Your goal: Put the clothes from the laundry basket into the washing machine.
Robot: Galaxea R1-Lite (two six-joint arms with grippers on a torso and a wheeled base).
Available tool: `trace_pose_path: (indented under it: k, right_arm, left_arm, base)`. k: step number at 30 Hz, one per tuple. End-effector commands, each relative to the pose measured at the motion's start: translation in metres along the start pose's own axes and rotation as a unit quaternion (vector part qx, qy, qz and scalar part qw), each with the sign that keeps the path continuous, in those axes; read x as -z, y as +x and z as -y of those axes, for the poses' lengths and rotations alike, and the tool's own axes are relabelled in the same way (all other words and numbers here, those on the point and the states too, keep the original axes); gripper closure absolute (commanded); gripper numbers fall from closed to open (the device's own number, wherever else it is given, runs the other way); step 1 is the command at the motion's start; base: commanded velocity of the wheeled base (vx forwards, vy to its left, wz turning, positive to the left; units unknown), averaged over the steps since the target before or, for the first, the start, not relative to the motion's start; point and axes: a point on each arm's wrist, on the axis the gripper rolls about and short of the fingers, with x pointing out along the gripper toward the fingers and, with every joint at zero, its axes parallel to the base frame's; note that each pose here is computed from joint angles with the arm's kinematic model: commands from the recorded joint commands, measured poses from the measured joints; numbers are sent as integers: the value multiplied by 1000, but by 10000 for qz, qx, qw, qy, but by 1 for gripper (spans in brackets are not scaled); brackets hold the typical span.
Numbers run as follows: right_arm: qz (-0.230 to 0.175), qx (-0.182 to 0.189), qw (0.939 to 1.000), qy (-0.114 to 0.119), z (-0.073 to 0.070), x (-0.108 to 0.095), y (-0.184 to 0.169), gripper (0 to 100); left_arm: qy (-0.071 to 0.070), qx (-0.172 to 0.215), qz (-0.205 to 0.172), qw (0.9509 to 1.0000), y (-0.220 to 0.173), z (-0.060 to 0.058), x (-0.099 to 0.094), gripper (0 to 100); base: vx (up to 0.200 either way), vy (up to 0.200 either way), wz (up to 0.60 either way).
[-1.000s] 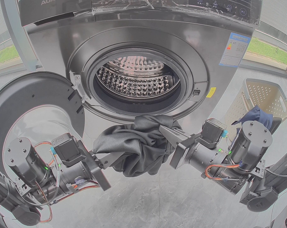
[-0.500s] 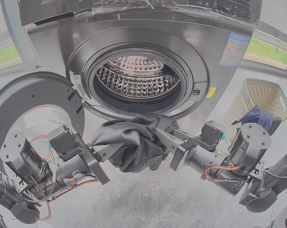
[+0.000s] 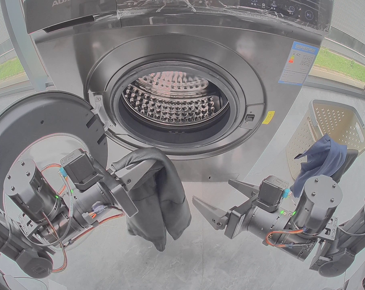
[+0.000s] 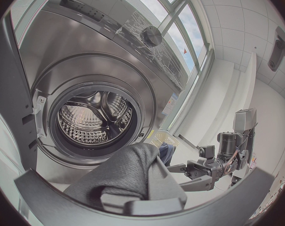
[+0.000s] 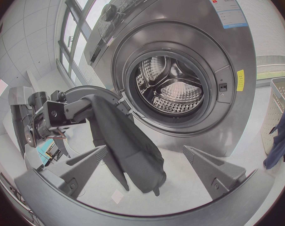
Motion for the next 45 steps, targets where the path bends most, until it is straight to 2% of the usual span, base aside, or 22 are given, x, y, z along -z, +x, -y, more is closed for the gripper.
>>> trace_pose_path:
  k: [1, 7, 16, 21, 28, 31, 37, 42, 45]
  right_arm:
    - [-116, -20, 9999, -26, -1, 5, -4, 0]
    - [-76, -46, 10000, -41, -2, 4, -1, 0]
    - [-155, -263, 9995, -73, -14, 9, 1, 0]
    - [-175, -260, 9994, -162, -15, 13, 7, 0]
    - [177, -243, 9994, -176, -16, 8, 32, 0]
    - [211, -194, 9993, -224, -15, 9, 43, 0]
    - [437, -73, 9986, -280, -8, 8, 71, 0]
    - [540, 58, 9980, -323, 1, 7, 89, 0]
    - [483, 86, 9982, -355, 2, 14, 92, 0]
  left_arm:
    - [15, -38, 16, 10000, 3, -2, 0, 100]
    - [35, -69, 15, 10000, 3, -2, 1, 100]
    - [34, -471, 298, 9984, 16, -5, -5, 100]
    - [-3, -419, 321, 9986, 16, -3, -6, 100]
    - [1, -356, 362, 9987, 14, -1, -9, 100]
    - [1, -330, 341, 9989, 13, 1, -8, 100]
    - [-37, -128, 356, 9993, 10, 11, -10, 100]
    - [-31, -68, 344, 9994, 7, 13, -11, 100]
    - [-29, -68, 344, 9994, 7, 13, -11, 100]
  base:
    - [0, 0, 0]
    - [0, 0, 0]
    - [0, 0, 0]
    - [0, 0, 0]
    - [0, 0, 0]
    - [0, 0, 0]
    - [0, 0, 0]
    - [0, 0, 0]
    - [0, 0, 0]
